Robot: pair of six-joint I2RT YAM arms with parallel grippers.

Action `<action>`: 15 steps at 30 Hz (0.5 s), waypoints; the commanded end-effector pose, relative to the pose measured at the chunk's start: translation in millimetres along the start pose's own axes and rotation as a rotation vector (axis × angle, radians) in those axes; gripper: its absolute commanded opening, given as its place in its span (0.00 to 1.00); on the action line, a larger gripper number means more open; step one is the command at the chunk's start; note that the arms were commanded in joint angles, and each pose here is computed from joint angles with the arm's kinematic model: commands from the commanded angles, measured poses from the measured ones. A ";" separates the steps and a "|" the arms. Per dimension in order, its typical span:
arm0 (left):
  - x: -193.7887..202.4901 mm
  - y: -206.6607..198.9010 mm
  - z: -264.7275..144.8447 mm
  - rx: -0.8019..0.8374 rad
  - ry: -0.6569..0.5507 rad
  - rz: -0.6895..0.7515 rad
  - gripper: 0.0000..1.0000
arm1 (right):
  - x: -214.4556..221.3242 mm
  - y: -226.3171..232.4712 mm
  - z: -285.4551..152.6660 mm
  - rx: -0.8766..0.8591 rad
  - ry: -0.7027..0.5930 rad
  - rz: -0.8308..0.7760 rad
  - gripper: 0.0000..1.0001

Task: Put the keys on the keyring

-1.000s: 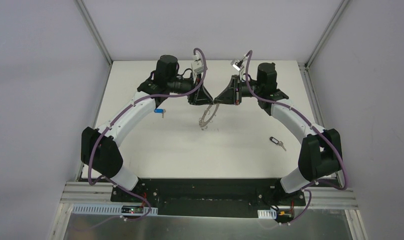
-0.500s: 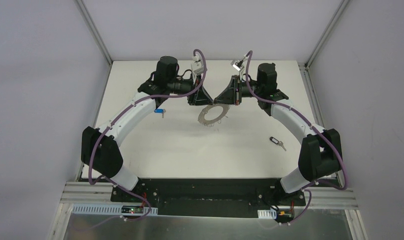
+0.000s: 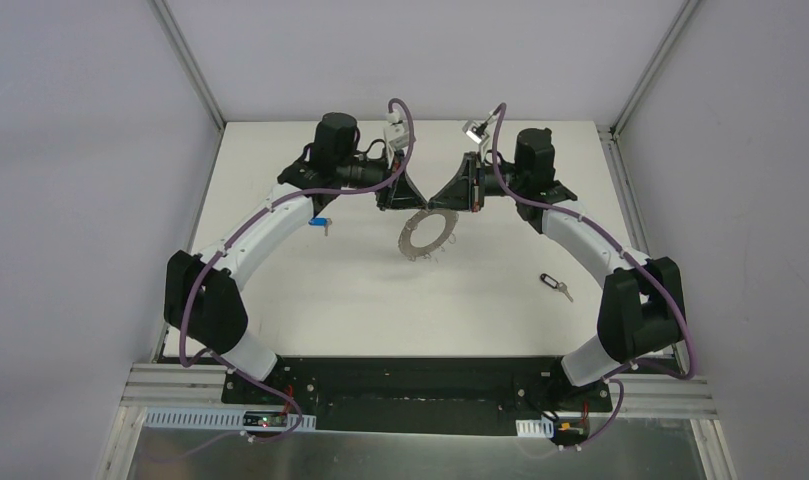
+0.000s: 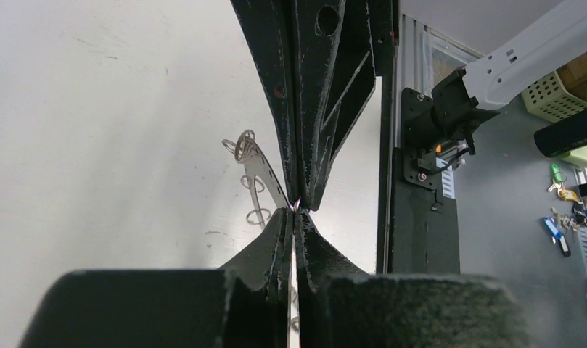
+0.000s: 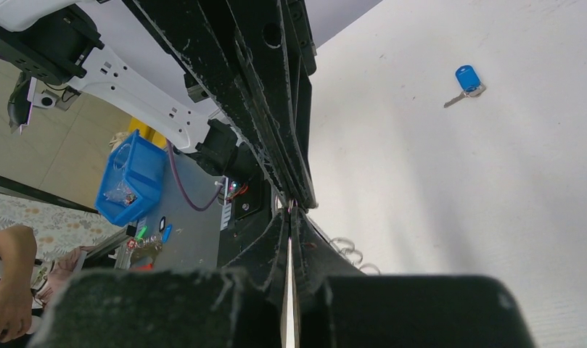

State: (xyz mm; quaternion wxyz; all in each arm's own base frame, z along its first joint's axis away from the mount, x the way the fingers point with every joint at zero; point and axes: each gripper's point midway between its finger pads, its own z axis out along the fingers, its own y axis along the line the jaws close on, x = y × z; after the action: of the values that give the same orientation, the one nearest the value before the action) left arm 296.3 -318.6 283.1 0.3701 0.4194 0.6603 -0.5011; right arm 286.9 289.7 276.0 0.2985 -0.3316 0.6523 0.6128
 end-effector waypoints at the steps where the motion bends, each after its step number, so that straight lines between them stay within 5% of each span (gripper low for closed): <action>1: -7.0 -11.8 2.8 0.041 -0.011 0.015 0.00 | -11.1 16.0 -4.4 -0.025 -0.025 -0.089 0.00; 7: -7.2 -6.8 -7.0 -0.064 0.031 -0.035 0.00 | -0.6 7.1 -4.5 -0.006 -0.006 -0.113 0.05; 15: 4.6 -8.5 -14.9 -0.182 0.183 -0.012 0.00 | 7.8 10.9 1.6 -0.006 0.030 -0.151 0.25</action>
State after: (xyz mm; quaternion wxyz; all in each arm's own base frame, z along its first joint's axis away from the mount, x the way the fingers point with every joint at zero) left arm 292.8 -308.8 274.8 0.3360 0.3980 0.7291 -0.4439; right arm 284.0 289.0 258.5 0.3030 -0.3481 0.6552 0.5981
